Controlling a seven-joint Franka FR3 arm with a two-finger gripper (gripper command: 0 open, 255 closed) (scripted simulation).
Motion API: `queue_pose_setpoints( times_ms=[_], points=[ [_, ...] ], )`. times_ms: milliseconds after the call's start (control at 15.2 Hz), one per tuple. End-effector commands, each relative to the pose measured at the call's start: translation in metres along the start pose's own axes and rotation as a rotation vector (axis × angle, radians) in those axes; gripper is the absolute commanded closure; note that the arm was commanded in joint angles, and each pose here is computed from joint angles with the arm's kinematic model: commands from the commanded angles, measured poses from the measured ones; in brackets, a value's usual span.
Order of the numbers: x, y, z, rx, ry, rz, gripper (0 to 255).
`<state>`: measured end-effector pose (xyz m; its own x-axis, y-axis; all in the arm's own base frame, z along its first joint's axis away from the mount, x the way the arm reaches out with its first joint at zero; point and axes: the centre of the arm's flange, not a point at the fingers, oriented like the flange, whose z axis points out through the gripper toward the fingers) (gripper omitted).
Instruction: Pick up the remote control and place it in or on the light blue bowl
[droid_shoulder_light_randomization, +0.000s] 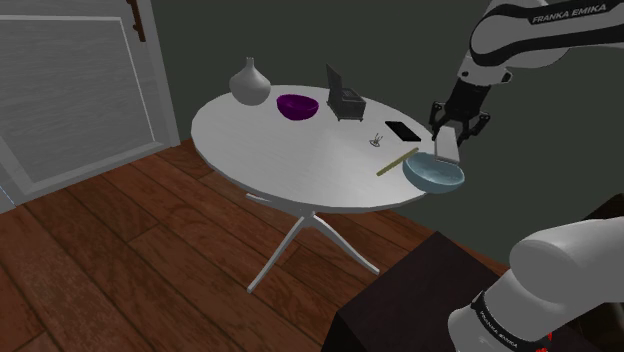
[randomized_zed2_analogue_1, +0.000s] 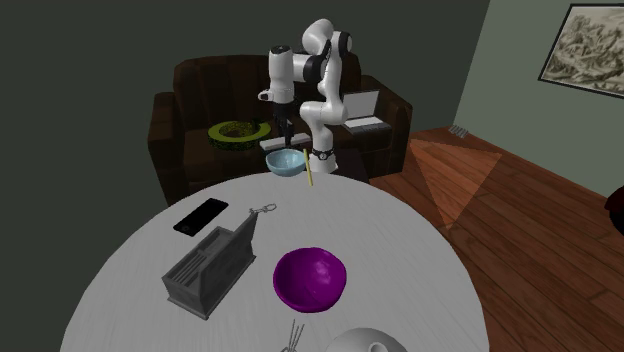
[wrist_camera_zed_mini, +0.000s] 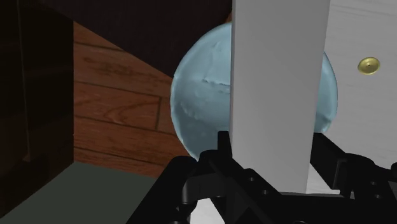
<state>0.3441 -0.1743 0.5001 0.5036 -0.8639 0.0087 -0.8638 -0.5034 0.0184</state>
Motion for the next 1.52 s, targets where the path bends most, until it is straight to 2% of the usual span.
queue_pose_setpoints(
  times_ms=[0, 726, 1254, 1320, 1452],
  points=[
    [-0.002, 0.003, 0.009, 0.000, 0.000, 0.000, 255],
    [-0.003, 0.002, 0.067, 0.000, 0.000, 0.000, 255],
    [-0.003, 0.002, 0.068, 0.000, 0.000, 0.000, 255],
    [-0.003, 0.002, 0.068, 0.000, 0.000, -0.001, 0],
    [-0.003, 0.002, 0.068, 0.000, 0.000, -0.001, 0]
  ],
)
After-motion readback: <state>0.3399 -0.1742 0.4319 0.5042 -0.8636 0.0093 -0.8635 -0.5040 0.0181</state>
